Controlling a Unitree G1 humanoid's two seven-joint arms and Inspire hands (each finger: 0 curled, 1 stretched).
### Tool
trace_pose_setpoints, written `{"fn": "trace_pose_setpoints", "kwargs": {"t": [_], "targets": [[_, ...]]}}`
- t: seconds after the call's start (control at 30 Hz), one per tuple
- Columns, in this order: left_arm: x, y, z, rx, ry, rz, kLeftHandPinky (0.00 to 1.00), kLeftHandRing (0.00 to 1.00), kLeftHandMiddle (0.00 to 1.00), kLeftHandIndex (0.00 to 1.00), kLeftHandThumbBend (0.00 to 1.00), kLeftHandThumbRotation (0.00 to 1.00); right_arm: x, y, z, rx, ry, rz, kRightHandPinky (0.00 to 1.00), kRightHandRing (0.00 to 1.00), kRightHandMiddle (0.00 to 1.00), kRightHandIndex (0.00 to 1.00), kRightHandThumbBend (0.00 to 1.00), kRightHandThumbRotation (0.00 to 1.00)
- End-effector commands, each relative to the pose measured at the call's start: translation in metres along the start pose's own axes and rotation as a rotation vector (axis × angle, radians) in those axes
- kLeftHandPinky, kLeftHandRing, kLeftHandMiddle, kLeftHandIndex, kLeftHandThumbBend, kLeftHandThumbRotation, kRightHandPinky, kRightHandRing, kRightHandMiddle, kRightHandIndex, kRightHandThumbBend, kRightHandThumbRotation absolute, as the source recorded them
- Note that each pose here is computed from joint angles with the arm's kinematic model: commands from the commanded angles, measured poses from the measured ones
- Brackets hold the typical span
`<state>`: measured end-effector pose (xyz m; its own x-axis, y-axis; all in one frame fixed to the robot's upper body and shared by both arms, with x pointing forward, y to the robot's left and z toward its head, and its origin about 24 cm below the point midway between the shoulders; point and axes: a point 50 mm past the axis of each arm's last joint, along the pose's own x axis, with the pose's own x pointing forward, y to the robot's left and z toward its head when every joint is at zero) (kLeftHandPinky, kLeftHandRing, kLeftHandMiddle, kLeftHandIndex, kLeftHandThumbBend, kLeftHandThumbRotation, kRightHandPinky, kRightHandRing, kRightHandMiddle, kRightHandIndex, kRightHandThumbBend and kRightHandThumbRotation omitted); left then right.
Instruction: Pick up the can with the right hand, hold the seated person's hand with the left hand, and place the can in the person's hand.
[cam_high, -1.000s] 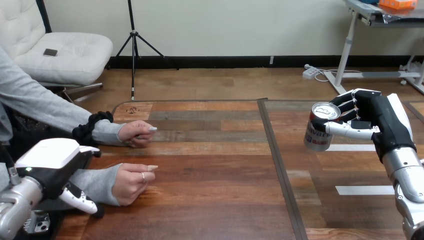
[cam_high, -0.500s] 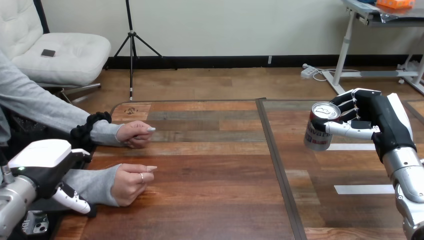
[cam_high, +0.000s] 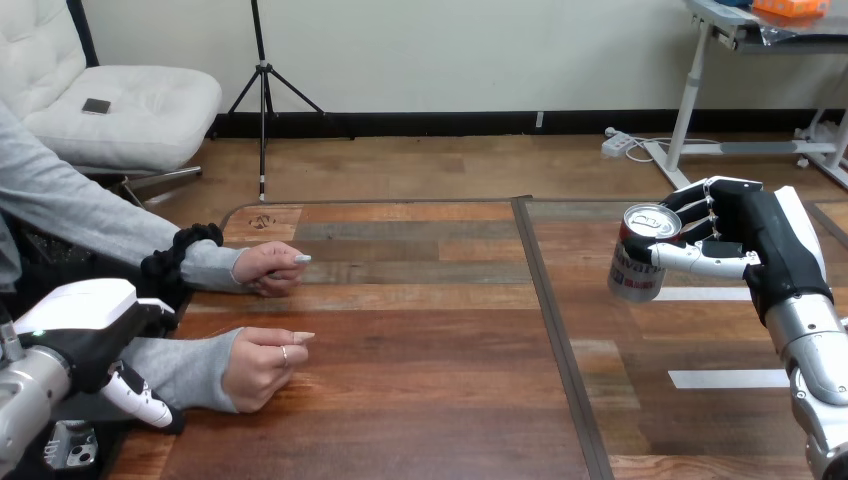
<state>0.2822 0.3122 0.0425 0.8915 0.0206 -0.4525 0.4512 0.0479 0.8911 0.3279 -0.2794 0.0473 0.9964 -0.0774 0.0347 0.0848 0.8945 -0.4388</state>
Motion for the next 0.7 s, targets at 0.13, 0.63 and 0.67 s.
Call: {"fn": "trace_pose_setpoints", "kwargs": {"t": [0.13, 0.63, 0.67], "targets": [[-0.0025, 0.0101, -0.0051, -0.006, 0.002, -0.014, 0.55, 0.67, 0.74, 0.77, 0.98, 0.12, 0.0238, -0.0155, 0.0488, 0.004, -0.196, -0.063, 0.33, 0.36, 0.41, 0.45, 0.71, 0.0], [-0.0015, 0.0131, -0.0021, -0.053, -0.036, -0.053, 0.44, 0.53, 0.61, 0.68, 0.94, 0.0, 0.0239, -0.0152, 0.0489, 0.005, -0.195, -0.071, 0.32, 0.36, 0.41, 0.45, 0.71, 0.0], [-0.0013, 0.013, -0.0022, -0.059, -0.036, -0.054, 0.44, 0.53, 0.62, 0.68, 0.93, 0.0, 0.0239, -0.0152, 0.0489, 0.005, -0.195, -0.072, 0.32, 0.36, 0.41, 0.45, 0.71, 0.0]]}}
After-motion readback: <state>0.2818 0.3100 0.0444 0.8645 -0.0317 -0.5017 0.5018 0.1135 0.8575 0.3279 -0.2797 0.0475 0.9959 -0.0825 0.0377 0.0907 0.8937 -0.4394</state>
